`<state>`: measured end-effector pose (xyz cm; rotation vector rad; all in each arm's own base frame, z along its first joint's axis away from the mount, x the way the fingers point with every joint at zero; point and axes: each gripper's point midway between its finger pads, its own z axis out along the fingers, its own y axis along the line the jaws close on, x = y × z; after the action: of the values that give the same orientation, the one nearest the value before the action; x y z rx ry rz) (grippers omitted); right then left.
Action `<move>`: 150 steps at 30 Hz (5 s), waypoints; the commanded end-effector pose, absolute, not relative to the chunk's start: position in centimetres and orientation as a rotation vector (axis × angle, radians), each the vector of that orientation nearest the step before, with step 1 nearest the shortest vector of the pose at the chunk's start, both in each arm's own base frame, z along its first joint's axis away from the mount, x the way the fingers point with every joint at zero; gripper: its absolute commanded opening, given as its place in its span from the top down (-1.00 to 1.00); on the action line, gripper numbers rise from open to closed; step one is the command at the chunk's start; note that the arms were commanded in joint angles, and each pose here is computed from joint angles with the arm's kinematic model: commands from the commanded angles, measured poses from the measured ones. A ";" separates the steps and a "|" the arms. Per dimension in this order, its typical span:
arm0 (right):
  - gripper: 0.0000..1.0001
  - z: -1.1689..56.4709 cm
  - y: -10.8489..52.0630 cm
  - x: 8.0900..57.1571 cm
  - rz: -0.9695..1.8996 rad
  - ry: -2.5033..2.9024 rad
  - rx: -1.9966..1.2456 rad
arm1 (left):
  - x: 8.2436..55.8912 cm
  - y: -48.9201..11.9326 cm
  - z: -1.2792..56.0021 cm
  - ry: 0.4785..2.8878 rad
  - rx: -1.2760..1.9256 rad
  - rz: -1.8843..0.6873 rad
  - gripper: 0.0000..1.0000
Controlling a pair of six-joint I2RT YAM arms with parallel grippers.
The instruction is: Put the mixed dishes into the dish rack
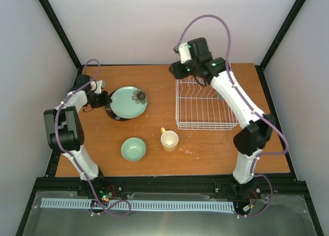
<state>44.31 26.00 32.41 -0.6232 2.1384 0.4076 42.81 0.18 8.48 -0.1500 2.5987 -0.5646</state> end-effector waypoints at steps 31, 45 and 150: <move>-0.18 11.0 43.0 39.6 0.825 2.604 -0.968 | 42.0 -1.1 12.6 2.453 -0.033 -0.665 0.99; -0.22 9.7 41.3 42.1 0.599 2.637 -0.858 | 41.7 -1.2 12.1 2.455 -0.022 -0.662 0.99; 0.94 26.4 43.9 39.4 1.813 2.179 -0.846 | 40.0 -7.7 25.7 1.931 0.247 -1.446 0.98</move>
<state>42.18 43.04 21.93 -0.7055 2.3094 1.6620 41.12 -4.94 21.94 0.0566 2.0354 -1.3428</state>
